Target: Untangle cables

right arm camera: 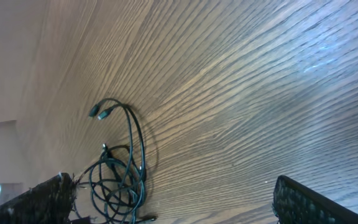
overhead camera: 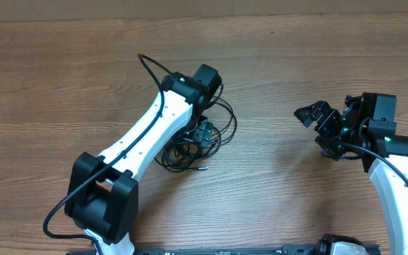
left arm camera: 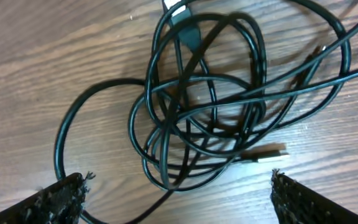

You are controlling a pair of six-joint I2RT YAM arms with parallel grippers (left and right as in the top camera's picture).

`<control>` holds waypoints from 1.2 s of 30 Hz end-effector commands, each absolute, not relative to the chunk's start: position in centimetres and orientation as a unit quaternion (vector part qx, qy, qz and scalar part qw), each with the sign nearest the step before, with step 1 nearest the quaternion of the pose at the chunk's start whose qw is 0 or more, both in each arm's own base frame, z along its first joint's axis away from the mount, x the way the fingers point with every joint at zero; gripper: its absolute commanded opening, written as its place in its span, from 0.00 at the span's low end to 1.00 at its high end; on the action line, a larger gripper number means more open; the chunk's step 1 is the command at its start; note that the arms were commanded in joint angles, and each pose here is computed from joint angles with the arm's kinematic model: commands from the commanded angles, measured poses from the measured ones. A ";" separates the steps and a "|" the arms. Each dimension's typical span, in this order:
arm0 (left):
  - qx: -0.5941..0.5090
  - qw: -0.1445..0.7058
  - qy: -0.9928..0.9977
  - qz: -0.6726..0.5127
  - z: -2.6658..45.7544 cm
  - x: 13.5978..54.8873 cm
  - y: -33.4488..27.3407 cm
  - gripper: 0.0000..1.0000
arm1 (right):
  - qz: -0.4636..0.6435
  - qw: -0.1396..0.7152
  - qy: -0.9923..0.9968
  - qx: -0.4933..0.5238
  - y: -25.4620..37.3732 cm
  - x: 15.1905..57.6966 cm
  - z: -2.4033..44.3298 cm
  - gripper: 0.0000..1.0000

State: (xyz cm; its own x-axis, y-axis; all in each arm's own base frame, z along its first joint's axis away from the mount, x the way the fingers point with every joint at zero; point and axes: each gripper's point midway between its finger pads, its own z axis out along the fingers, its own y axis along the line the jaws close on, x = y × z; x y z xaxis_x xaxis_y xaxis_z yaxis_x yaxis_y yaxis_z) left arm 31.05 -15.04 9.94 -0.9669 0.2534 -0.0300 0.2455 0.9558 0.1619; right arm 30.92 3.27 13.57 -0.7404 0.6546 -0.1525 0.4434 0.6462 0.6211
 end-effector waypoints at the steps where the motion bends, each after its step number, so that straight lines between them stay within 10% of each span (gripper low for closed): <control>1: 0.115 0.001 0.993 0.039 9.5 30.6 -15.5 0.95 | 0.273 0.192 0.896 0.293 3.1 31.0 13.4 1.00; 36: 0.238 0.104 0.960 -0.101 10.5 35.0 -12.1 1.00 | 0.239 0.210 0.912 0.258 2.2 31.0 13.1 1.00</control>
State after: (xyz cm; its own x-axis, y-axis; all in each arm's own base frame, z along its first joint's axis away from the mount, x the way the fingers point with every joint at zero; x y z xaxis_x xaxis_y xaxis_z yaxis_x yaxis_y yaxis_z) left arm 35.68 -11.77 10.90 -0.8950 0.3725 -0.2456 0.4059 0.9082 -0.1018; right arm 30.81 2.34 13.06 -0.7781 0.5780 -0.2458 0.3775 0.7431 0.5526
